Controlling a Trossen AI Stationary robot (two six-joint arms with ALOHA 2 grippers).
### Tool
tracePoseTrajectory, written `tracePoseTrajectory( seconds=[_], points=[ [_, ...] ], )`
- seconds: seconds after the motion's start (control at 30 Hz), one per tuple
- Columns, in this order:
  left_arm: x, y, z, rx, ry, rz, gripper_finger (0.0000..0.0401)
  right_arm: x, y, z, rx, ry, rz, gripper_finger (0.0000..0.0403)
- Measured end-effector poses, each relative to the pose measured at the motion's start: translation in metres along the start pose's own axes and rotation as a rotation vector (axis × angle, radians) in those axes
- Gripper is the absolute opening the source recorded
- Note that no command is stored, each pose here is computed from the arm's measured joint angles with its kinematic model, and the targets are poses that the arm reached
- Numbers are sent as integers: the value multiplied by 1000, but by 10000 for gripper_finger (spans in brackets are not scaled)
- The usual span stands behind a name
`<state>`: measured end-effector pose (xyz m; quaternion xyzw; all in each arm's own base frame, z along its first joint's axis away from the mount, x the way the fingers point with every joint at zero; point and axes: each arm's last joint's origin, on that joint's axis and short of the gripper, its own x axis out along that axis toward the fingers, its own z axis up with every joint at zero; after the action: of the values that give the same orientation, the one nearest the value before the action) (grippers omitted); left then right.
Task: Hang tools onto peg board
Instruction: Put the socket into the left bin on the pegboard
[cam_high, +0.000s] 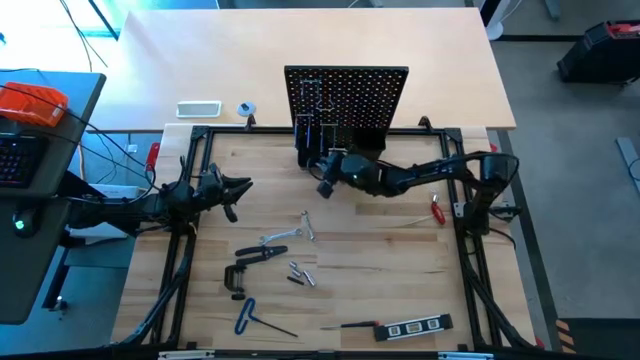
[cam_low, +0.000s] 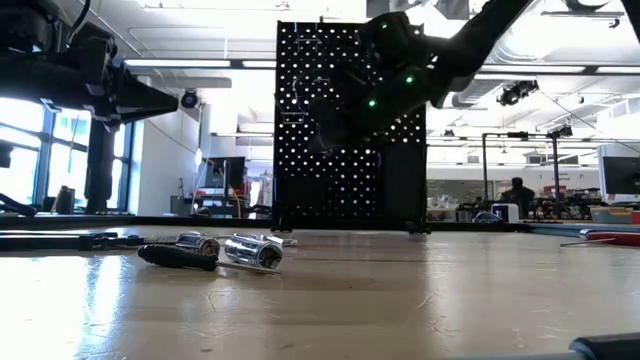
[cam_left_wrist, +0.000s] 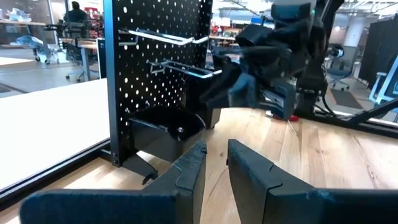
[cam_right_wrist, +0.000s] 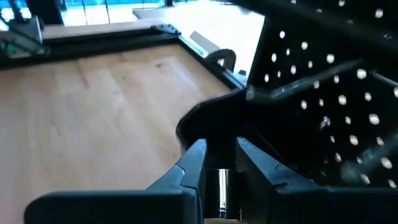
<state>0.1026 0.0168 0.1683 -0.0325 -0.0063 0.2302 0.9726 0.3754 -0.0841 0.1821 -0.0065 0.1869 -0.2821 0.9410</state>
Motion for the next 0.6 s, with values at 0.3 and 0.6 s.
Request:
tracePoseTrajectory(
  seconds=[0.3, 0.6],
  points=[
    [1, 0, -3, 11, 25, 2, 60, 24, 9, -14, -84, 39, -34, 57],
    [1, 0, -4, 16, 36, 1, 60, 29, 4, -10, -103, -31, -87, 57]
  ],
)
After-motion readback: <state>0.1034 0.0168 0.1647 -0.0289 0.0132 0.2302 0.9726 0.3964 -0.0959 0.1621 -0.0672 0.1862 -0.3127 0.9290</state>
